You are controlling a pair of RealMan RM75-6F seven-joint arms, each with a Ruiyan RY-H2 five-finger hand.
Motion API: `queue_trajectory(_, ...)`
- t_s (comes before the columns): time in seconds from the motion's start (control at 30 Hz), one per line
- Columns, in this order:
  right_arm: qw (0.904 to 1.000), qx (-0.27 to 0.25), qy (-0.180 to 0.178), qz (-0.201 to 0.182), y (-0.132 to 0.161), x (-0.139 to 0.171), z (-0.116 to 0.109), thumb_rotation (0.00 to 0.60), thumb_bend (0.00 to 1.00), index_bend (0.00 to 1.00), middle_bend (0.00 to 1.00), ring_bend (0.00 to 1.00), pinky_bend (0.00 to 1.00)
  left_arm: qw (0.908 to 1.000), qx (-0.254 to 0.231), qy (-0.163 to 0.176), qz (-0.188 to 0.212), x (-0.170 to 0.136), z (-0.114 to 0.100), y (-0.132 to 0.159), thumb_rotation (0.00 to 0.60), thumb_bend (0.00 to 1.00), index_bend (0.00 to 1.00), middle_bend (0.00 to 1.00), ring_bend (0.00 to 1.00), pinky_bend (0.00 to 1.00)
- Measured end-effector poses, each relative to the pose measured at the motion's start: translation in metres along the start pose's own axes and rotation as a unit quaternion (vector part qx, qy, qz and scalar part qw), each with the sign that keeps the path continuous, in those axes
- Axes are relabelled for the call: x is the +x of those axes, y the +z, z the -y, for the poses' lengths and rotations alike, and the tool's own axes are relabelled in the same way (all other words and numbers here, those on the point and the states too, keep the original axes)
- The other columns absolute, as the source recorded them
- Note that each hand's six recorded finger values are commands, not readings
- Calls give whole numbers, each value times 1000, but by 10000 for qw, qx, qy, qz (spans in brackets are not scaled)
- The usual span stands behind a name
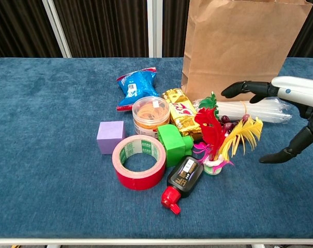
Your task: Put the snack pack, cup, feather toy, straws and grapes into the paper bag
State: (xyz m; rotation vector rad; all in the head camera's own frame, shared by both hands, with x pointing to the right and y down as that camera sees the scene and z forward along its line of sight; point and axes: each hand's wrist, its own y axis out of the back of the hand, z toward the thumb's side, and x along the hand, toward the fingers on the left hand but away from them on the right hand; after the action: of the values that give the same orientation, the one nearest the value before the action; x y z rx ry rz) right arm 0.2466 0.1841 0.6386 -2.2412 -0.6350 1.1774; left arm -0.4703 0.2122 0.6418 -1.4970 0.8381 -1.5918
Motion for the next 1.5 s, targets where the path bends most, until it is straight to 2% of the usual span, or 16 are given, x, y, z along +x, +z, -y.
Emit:
queue_trajectory(0.37,9999,39,154,-49,6,-16,22,600,0,96,125,28,140,10000,-14,-5,-17,0,2,-2,600,25,148,66,13,130)
queue_trajectory(0.87,9995,183,245,-76,20,-38,39,600,23,156,160,81,242,9999,-106,3,-93,-3,6,-11,600,24,148,66,13,130)
queue_trajectory(1.0,9995,134,282,-105,24,-43,45,600,80,212,182,122,309,9999,-120,6,-117,-5,6,-14,600,24,148,66,13,130)
queue_trajectory(1.2,9998,62,156,-129,28,-47,46,600,168,353,272,218,446,9998,-143,28,-135,-5,5,-17,600,24,148,66,14,130)
queue_trajectory(1.5,9999,111,-62,-55,24,-43,40,600,203,472,342,270,505,9999,-137,-14,-89,-4,8,-14,600,25,149,66,14,130)
